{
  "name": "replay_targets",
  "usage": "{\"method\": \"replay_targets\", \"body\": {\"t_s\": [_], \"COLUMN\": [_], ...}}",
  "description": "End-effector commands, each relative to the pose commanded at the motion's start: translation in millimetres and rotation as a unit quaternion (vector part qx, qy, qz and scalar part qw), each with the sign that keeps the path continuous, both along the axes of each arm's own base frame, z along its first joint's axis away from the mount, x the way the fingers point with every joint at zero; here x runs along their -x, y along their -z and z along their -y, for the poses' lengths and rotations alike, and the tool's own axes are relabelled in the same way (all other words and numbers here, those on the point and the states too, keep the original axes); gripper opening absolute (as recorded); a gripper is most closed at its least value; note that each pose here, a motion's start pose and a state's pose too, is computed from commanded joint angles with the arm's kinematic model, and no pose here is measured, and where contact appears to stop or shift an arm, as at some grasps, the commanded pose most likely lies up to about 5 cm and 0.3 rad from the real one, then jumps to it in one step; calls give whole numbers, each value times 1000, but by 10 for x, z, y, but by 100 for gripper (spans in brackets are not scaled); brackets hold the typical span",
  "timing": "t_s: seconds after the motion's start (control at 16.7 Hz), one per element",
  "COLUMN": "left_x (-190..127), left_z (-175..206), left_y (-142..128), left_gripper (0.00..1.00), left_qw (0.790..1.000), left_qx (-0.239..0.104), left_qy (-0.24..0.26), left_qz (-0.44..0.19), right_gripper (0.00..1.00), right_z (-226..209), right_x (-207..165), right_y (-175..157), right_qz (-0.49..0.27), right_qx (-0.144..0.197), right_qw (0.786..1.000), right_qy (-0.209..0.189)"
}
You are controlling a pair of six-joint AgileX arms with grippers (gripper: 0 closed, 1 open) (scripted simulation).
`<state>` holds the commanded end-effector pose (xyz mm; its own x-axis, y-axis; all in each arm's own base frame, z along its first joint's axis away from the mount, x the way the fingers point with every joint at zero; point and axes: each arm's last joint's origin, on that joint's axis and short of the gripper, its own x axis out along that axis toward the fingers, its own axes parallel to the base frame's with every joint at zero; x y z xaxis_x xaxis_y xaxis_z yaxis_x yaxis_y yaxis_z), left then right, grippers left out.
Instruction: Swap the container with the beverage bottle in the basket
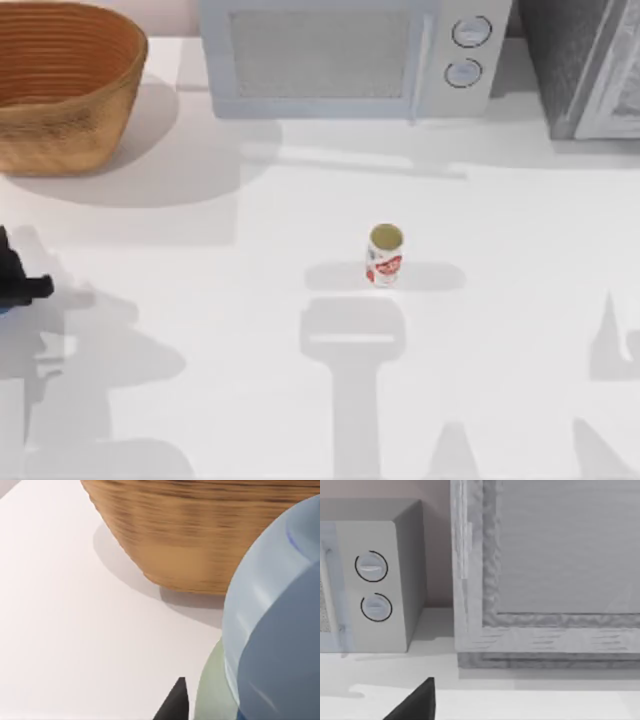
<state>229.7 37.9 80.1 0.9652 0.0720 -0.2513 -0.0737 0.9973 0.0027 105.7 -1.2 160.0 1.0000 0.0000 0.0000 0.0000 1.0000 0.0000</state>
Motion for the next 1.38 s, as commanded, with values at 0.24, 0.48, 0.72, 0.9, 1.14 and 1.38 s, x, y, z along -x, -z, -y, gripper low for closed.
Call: {"method": "replay_targets", "body": {"t_s": [0.24, 0.48, 0.72, 0.9, 1.14, 1.38], "left_x": [-411, -787, -1107, -1301, -1465, -1511], "left_z": [-321, -584, -558, -370, -69, 50], "left_y": [-425, -1050, -1638, -1973, -2250, -2325], "left_gripper": [0, 0, 0, 0, 0, 0], "left_qw": [997, 993, 995, 999, 1000, 999], "left_qx": [-13, -24, -21, -14, -6, -3], "left_qy": [-59, -92, -71, -29, 29, 51], "left_qz": [48, 75, 64, 42, 11, -1], "right_gripper": [100, 100, 100, 100, 100, 100], "right_z": [0, 0, 0, 0, 0, 0], "right_x": [0, 0, 0, 0, 0, 0], "right_y": [0, 0, 0, 0, 0, 0], "right_qz": [0, 0, 0, 0, 0, 0], "right_qx": [0, 0, 0, 0, 0, 0], "right_qw": [1000, 1000, 1000, 1000, 1000, 1000], "right_qy": [0, 0, 0, 0, 0, 0]}}
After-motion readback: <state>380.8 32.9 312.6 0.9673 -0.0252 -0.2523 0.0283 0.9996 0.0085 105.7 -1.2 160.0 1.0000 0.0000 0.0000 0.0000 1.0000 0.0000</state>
